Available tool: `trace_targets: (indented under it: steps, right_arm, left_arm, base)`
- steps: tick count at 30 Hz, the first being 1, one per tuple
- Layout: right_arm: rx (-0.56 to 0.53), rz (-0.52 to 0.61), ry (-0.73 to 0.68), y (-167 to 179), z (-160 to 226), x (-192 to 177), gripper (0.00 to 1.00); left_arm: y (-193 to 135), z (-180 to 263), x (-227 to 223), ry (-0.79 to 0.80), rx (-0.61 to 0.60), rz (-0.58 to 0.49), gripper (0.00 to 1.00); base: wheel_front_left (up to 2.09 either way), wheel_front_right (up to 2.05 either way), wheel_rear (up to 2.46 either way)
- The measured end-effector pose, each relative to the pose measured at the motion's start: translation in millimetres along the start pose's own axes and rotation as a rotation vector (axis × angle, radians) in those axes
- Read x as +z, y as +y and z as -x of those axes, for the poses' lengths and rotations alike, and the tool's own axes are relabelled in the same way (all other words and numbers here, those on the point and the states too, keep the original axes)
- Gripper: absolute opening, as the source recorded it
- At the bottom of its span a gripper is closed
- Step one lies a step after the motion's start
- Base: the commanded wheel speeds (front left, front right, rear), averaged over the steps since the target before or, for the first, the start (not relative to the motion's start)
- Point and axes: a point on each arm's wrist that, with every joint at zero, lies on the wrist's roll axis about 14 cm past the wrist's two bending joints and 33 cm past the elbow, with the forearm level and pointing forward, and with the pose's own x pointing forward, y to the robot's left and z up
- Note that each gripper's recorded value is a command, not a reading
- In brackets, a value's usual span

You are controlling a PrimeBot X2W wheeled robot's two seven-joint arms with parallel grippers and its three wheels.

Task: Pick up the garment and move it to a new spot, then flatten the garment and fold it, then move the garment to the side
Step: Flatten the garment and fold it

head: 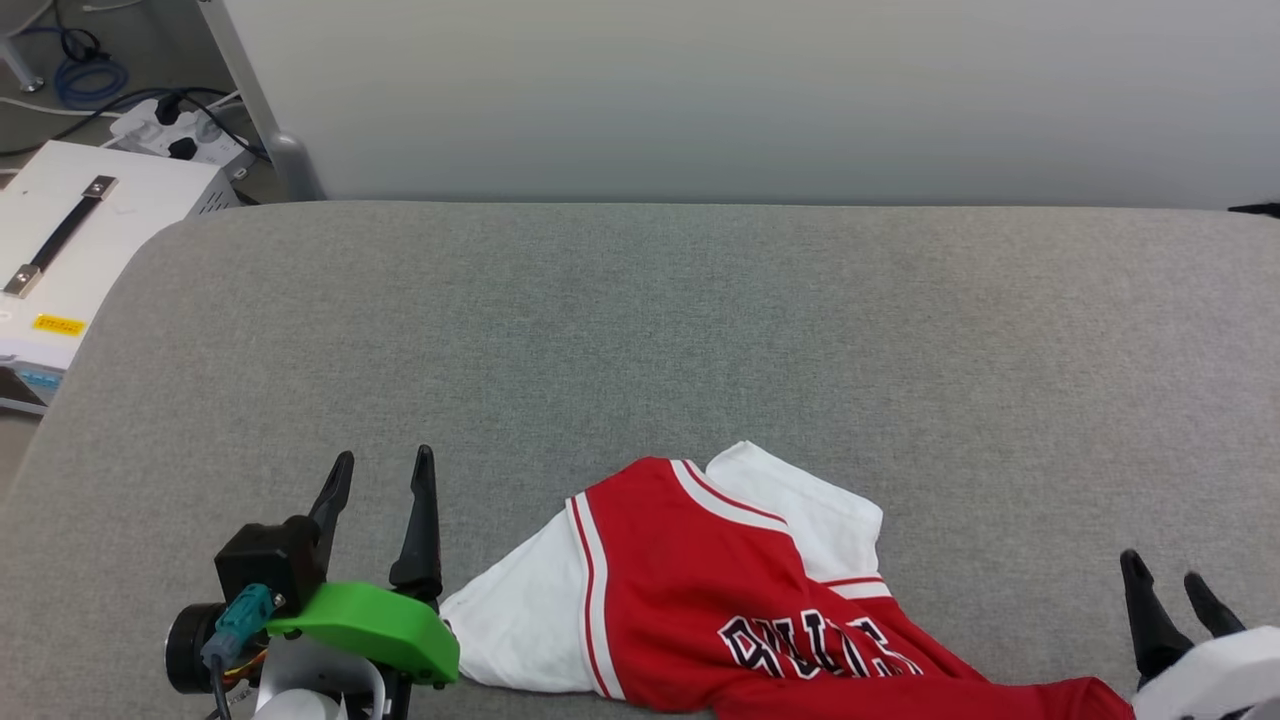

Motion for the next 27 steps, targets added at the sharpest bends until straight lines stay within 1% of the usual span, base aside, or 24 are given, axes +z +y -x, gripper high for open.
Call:
trace_targets:
  steps: [4, 8, 10, 14, 19, 21, 24, 27]
  right_arm:
    - [0.075, 0.061, -0.029, 26.5, -23.0, 13.4, 1.00]
    - [0.176, 0.142, 0.027, 57.3, -48.4, 14.5, 1.00]
    - [0.238, 0.216, 0.098, 75.0, -62.8, 8.6, 1.00]
    - [0.351, 0.357, 0.296, 105.5, -80.5, -17.4, 1.00]
    - [0.476, 0.504, 0.505, 137.9, -87.0, -52.1, 1.00]
    - [0.519, 0.568, 0.583, 146.4, -85.5, -70.0, 1.00]
    - [0.555, 0.627, 0.680, 151.3, -84.4, -92.5, 1.00]
    - [0.561, 0.642, 0.747, 150.6, -87.6, -107.8, 1.00]
  left_arm:
    - [3.9, 2.2, -1.4, 0.005, 0.012, 0.000, 1.00]
    - [9.0, 0.3, -2.4, 0.008, 0.025, 0.000, 1.00]
    - [11.1, -3.8, -2.4, 0.006, 0.027, 0.000, 1.00]
    - [16.7, -7.5, -1.0, -0.006, 0.048, 0.006, 1.00]
    - [23.6, -5.9, -6.8, 0.003, 0.071, 0.015, 1.00]
    - [25.2, -7.0, -8.2, 0.005, 0.076, 0.018, 1.00]
    - [27.3, -9.7, -10.5, 0.006, 0.084, 0.022, 1.00]
    - [30.4, -11.9, -13.3, 0.013, 0.092, 0.023, 1.00]
  base:
    - [0.00, 0.00, 0.00]
    - [0.00, 0.00, 0.00]
    - [0.00, 0.00, 0.00]
    - [0.00, 0.00, 0.00]
    - [0.00, 0.00, 0.00]
    - [0.00, 0.00, 0.00]
    - [0.00, 0.00, 0.00]
    - [0.00, 0.00, 0.00]
